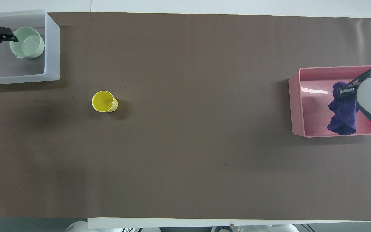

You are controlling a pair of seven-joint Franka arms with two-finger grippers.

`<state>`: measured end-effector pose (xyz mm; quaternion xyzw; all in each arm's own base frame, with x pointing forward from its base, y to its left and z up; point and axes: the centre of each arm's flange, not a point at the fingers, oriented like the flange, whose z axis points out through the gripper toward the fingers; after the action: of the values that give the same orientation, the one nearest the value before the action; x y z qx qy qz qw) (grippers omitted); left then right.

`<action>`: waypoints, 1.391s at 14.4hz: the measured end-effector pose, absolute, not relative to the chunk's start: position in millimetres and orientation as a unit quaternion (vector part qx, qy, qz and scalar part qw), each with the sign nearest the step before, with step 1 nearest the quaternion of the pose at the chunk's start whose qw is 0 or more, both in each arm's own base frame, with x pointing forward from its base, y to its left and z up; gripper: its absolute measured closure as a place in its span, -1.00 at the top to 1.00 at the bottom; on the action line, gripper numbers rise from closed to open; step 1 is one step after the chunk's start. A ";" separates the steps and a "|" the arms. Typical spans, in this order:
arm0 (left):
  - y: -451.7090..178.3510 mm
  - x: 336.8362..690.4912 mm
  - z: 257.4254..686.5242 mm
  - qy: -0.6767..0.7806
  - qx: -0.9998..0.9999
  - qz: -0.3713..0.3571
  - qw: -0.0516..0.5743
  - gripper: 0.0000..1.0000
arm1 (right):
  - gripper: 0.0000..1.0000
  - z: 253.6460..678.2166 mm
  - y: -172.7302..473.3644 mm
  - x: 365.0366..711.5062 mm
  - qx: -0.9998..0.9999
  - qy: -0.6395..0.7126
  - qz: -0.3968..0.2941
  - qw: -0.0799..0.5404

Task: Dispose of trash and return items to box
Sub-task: 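Release the cloth in the pink tray while the left gripper reaches the cup, then lift the yellow cup with the left gripper and carry it to the bin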

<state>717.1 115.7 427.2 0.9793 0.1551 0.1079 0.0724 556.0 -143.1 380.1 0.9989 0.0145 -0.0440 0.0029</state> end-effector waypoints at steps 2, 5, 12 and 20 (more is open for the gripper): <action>89.6 694.3 479.1 0.131 0.986 0.076 0.072 1.00 | -0.69 364.9 -142.6 550.8 0.999 0.014 -0.040 0.004; 17.8 648.0 504.0 0.073 0.996 0.002 0.051 1.00 | -0.70 346.3 -140.6 547.8 0.999 0.018 -0.033 0.007; -165.7 538.2 404.5 0.024 0.999 -0.006 0.036 1.00 | 0.15 334.7 -135.8 551.0 0.999 0.033 -0.037 0.007; -166.4 508.6 361.5 0.054 0.997 0.034 0.044 0.19 | 1.00 424.4 -56.5 567.4 0.995 0.079 -0.051 -0.010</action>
<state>508.6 -166.4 361.5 0.9970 0.0543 0.0337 0.0439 567.4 -56.5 424.4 0.9955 0.0794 -0.0509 -0.0099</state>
